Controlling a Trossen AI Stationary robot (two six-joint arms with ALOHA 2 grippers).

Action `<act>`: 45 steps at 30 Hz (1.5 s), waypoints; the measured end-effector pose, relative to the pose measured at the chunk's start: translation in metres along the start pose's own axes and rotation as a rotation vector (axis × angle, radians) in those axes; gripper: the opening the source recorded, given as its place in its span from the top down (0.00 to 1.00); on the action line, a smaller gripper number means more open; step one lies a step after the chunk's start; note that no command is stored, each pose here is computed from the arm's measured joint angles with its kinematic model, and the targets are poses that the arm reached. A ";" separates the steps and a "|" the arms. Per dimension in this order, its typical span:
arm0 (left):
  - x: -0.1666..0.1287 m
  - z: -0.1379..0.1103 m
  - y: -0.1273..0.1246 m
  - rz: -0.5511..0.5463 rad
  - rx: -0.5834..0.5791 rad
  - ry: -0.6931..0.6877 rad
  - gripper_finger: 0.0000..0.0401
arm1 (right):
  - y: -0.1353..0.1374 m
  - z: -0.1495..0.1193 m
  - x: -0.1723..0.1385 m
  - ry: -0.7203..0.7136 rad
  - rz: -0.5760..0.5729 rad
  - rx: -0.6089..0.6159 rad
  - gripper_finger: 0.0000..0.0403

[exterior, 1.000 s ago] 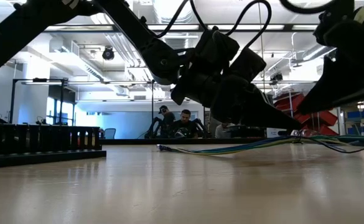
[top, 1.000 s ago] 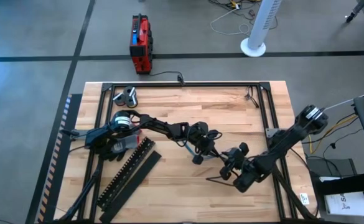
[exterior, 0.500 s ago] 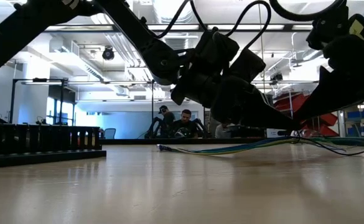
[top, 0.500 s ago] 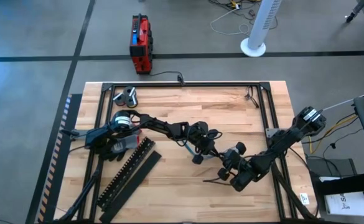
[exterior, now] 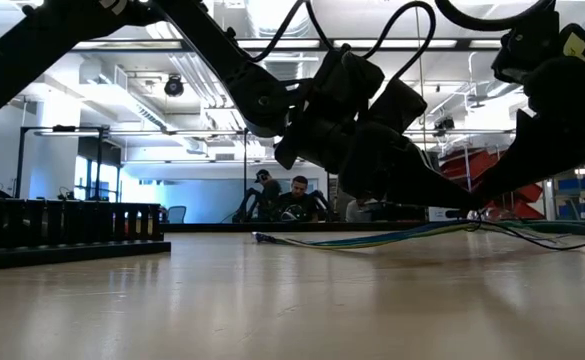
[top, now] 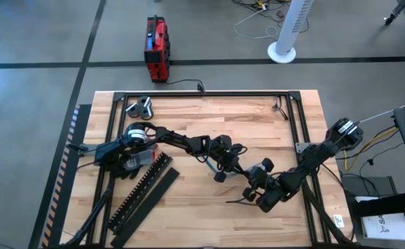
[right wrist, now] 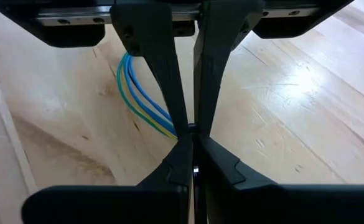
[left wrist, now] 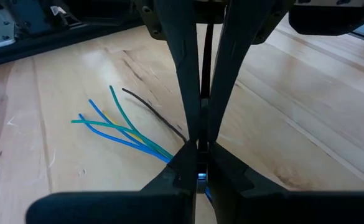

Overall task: Ziptie cables
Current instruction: Wrap the cable wires with the black zip tie

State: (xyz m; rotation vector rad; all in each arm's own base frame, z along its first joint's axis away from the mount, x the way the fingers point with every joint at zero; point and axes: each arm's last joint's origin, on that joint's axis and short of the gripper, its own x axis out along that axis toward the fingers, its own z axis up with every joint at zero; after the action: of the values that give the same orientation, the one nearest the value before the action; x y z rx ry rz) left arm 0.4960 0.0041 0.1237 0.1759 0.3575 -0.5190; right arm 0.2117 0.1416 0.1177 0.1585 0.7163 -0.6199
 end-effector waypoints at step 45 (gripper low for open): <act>0.000 0.002 0.000 0.000 0.003 -0.010 0.98 | -0.044 0.094 -0.100 -0.012 0.273 -0.058 1.00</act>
State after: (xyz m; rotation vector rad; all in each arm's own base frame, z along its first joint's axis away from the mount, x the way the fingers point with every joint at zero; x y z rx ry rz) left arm 0.4963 0.0039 0.1254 0.1759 0.3474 -0.5207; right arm 0.1807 0.1212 0.2569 0.1946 0.6859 -0.3385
